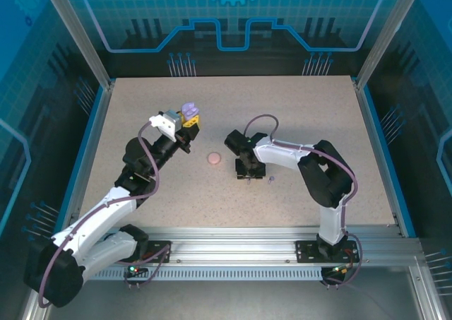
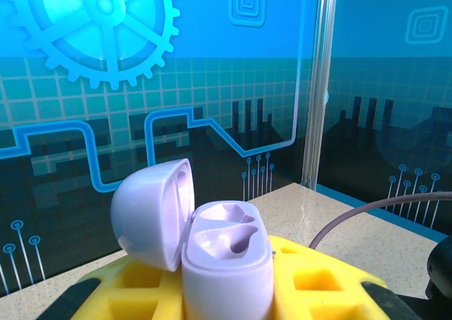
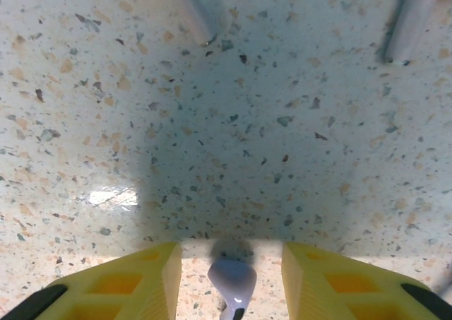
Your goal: Insert the wireless bluetooth earbuds into the charging case
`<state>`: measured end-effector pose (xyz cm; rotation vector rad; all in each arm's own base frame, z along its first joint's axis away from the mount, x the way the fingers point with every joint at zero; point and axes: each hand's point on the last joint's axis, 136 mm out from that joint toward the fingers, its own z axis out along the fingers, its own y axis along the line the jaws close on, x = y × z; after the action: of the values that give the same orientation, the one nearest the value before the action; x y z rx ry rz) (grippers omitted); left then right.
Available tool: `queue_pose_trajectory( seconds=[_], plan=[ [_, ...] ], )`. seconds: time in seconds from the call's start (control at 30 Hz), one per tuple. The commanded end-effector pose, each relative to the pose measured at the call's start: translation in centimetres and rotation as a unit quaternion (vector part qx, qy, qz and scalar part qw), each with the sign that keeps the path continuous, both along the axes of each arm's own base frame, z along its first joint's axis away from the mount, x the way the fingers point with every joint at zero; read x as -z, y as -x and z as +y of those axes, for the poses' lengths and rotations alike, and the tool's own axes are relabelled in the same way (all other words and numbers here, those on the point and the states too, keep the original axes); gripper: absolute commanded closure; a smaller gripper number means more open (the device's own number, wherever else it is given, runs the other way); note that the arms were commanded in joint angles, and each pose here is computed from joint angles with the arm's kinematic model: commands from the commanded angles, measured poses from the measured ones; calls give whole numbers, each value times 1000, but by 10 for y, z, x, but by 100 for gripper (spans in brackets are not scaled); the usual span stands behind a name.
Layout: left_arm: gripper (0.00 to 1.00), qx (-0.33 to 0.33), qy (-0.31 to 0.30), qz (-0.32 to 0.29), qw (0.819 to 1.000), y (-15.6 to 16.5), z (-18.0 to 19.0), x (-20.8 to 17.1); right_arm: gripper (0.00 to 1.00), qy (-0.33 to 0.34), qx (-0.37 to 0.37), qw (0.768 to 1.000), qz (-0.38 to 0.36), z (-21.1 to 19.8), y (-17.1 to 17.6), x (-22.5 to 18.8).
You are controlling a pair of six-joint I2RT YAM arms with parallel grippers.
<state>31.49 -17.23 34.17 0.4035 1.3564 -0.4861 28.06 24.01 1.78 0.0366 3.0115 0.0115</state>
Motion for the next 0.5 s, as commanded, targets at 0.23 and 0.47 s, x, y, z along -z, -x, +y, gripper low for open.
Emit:
queue_pose_trajectory(
  seconds=[0.23, 0.47],
  plan=[
    [100, 12, 4, -42, 999, 11, -2, -25, 63, 8, -1, 1000, 9, 6, 6, 6],
    [100, 16, 3, -40, 999, 11, -3, -24, 67, 11, 0, 1000, 12, 4, 9, 9]
  ],
)
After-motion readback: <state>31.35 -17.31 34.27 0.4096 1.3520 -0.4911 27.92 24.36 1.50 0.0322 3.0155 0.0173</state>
